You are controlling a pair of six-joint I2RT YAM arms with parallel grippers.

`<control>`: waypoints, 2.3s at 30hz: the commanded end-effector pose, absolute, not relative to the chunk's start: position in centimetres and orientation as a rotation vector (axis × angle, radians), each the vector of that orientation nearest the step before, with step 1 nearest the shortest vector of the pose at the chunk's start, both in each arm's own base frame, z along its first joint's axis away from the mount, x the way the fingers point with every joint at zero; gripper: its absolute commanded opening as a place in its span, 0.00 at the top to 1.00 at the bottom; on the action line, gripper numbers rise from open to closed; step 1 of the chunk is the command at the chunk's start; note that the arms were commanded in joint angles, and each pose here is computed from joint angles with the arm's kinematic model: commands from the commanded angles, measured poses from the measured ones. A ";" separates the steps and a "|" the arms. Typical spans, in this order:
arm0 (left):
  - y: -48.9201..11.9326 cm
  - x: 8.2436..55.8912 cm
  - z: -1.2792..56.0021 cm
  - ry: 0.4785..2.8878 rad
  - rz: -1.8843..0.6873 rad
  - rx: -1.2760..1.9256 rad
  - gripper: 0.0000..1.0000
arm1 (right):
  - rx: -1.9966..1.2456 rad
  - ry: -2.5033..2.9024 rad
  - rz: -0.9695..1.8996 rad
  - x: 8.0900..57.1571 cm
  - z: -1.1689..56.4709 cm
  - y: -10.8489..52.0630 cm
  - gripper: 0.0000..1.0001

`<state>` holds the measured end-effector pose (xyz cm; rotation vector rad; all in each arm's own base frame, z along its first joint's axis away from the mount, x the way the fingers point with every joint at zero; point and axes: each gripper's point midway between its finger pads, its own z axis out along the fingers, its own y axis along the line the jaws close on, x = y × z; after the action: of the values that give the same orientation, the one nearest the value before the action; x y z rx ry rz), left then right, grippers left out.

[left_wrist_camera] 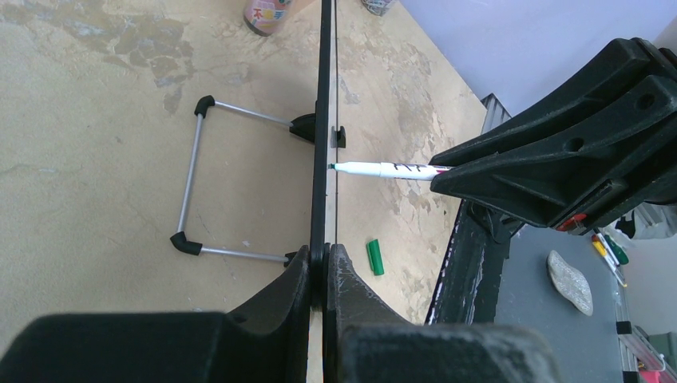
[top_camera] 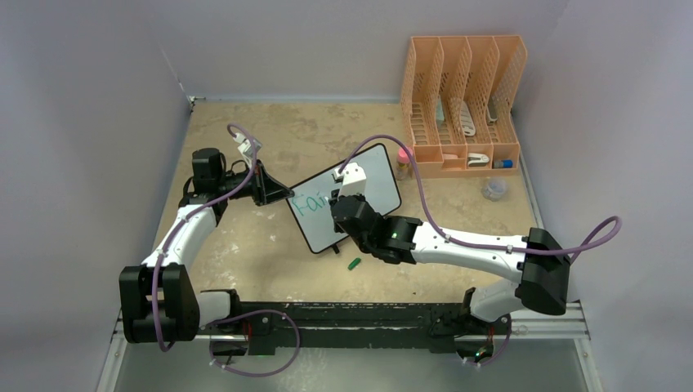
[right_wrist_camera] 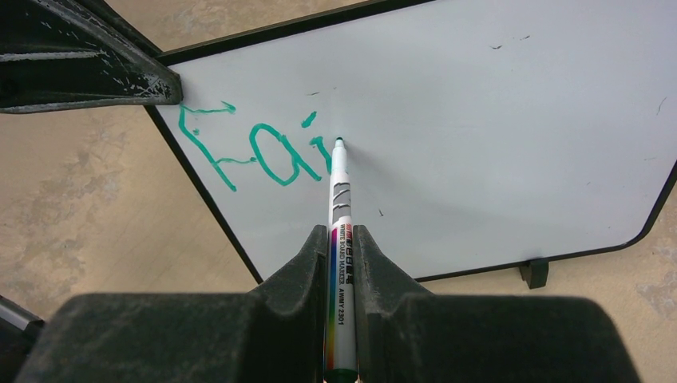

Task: Write a sentence on the whiteboard

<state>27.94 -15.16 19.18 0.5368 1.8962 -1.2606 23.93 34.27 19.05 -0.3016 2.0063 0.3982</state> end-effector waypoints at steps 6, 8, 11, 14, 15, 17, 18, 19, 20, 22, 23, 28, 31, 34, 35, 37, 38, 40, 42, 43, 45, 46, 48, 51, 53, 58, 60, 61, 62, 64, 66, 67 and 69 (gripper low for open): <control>-15.5 28.0 19.4 1.888 -1.254 0.574 1.00 | -0.254 1.979 0.345 25.0 19.4 33.6 1.00; -15.5 28.0 19.4 1.889 -1.253 0.574 1.00 | -0.242 1.977 0.338 25.1 19.5 33.4 1.00; -15.5 28.0 19.4 1.889 -1.255 0.573 1.00 | -0.231 1.978 0.329 25.2 19.5 33.2 1.00; -15.5 28.0 19.4 1.888 -1.253 0.574 1.00 | -0.218 1.978 0.320 25.3 19.5 33.0 1.00; -15.5 28.0 19.4 1.889 -1.253 0.574 1.00 | -0.215 1.977 0.318 25.3 19.5 32.9 1.00; -15.5 28.0 19.4 1.889 -1.254 0.574 1.00 | -0.215 1.976 0.319 25.3 19.6 32.9 1.00; -15.5 28.0 19.4 1.889 -1.253 0.573 1.00 | -0.215 1.976 0.318 25.3 19.6 32.9 1.00; -15.5 28.0 19.4 1.888 -1.252 0.574 1.00 | -0.214 1.978 0.315 25.3 19.6 32.8 1.00; -15.5 28.0 19.4 1.888 -1.251 0.575 1.00 | -0.209 1.978 0.312 25.4 19.6 32.8 1.00; -15.5 28.0 19.4 1.888 -1.250 0.574 1.00 | -0.204 1.977 0.312 25.4 19.6 32.7 1.00; -15.5 28.0 19.4 1.890 -1.250 0.572 1.00 | -0.200 1.975 0.317 25.4 19.8 32.7 1.00; -15.5 28.1 19.3 1.890 -1.249 0.571 1.00 | -0.207 1.941 0.369 25.2 21.1 33.1 1.00; -15.5 28.1 19.3 1.892 -1.249 0.570 1.00 | -0.212 1.924 0.406 25.1 21.8 33.4 1.00; -15.5 28.1 19.3 1.892 -1.249 0.570 1.00 | -0.216 1.922 0.405 25.1 22.0 33.4 1.00; -15.5 28.1 19.3 1.893 -1.249 0.569 1.00 | -0.218 1.920 0.406 25.1 22.1 33.4 1.00; -15.5 28.1 19.3 1.893 -1.250 0.569 1.00 | -0.223 1.915 0.411 25.1 22.3 33.5 1.00; -15.4 28.1 19.3 1.894 -1.250 0.568 1.00 | -0.225 1.914 0.414 25.1 22.4 33.6 1.00; -15.5 28.1 19.3 1.893 -1.250 0.570 1.00 | -0.232 1.915 0.417 25.1 22.4 33.8 1.00; -15.5 28.1 19.2 1.894 -1.248 0.569 1.00 | -0.241 1.915 0.419 25.1 22.3 34.0 1.00; -15.5 28.1 19.2 1.894 -1.249 0.569 1.00 | -0.242 1.915 0.421 25.2 22.3 34.1 1.00; -15.5 28.1 19.2 1.893 -1.249 0.570 1.00 | -0.248 1.910 0.427 25.2 22.5 34.3 1.00; -15.5 28.1 19.2 1.895 -1.249 0.569 1.00 | -0.249 1.909 0.430 25.2 22.5 34.4 1.00; -15.4 28.2 19.2 1.896 -1.249 0.567 1.00 | -0.255 1.908 0.433 25.2 22.5 34.5 1.00; -15.5 28.2 19.2 1.896 -1.251 0.568 1.00 | -0.257 1.910 0.433 25.2 22.4 34.5 1.00; -15.5 28.2 19.1 1.897 -1.252 0.568 1.00 | -0.258 1.914 0.429 25.2 22.3 34.6 1.00; -15.5 28.2 19.1 1.898 -1.253 0.567 1.00 | -0.264 1.932 0.416 25.2 21.5 34.7 1.00; -15.5 28.2 19.1 1.897 -1.253 0.568 1.00 | -0.271 1.938 0.406 25.2 21.2 34.7 1.00; -15.5 28.2 19.1 1.897 -1.253 0.567 1.00 | -0.274 1.942 0.400 25.2 21.0 34.7 1.00; -15.5 28.2 19.1 1.896 -1.251 0.568 1.00 | -0.276 1.946 0.398 25.2 20.8 34.7 1.00; -15.5 28.2 19.2 1.896 -1.252 0.569 1.00 | -0.277 1.954 0.391 25.1 20.5 34.7 1.00; -15.5 28.1 19.2 1.896 -1.253 0.569 1.00 | -0.275 1.961 0.385 25.1 20.3 34.5 1.00; -15.4 28.1 19.2 1.897 -1.252 0.567 1.00 | -0.272 1.962 0.385 25.1 20.2 34.5 1.00; -15.5 28.1 19.2 1.896 -1.252 0.569 1.00 | -0.265 1.964 0.381 25.1 20.0 34.3 1.00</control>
<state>28.06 -15.14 19.16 0.5334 1.9000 -1.2591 24.74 34.19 19.77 -0.2946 1.9654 0.3799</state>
